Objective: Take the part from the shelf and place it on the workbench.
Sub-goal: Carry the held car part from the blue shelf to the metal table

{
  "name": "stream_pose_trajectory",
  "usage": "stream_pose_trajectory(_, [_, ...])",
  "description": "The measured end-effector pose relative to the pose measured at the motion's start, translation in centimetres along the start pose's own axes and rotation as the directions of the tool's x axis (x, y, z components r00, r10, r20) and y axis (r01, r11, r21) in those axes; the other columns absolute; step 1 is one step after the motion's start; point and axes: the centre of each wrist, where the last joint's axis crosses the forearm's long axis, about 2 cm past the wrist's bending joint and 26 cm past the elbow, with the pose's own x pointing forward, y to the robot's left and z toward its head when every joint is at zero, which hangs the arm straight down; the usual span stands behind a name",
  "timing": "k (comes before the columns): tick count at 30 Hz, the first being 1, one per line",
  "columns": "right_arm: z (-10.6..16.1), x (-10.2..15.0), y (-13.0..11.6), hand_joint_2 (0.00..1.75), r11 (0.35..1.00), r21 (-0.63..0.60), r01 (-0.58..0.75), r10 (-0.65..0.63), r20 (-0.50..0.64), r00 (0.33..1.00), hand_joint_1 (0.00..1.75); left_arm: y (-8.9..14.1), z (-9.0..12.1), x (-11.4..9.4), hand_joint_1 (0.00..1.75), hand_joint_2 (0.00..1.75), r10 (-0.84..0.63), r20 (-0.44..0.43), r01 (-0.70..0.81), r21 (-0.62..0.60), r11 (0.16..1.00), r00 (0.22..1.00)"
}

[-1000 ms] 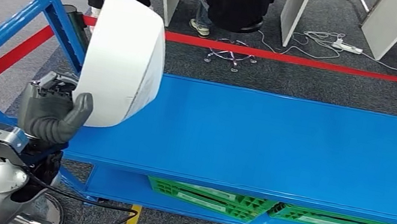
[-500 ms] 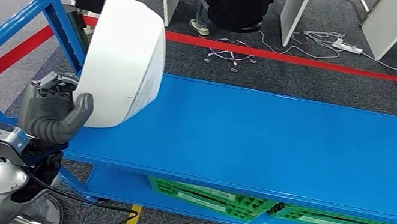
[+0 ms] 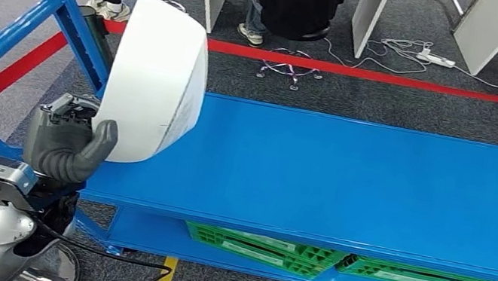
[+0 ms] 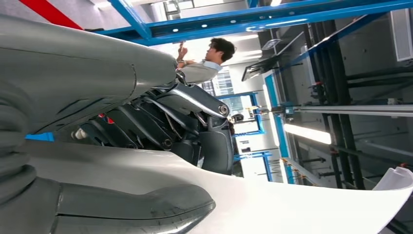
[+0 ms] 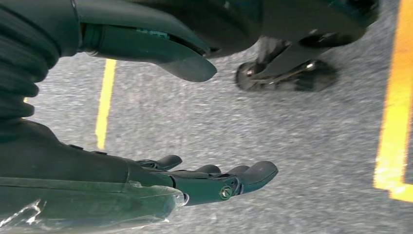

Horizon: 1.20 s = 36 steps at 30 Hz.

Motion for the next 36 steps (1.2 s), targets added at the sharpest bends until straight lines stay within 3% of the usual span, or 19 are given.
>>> stream_pose_trajectory(36, [0.13, -0.2, -0.36, 1.75, 0.999, -0.034, -0.019, 0.019, -0.004, 1.0, 0.0, 0.57, 0.54, 0.13, 1.75, 1.75, -0.01, -0.004, 0.01, 0.018, 1.0, 1.0])
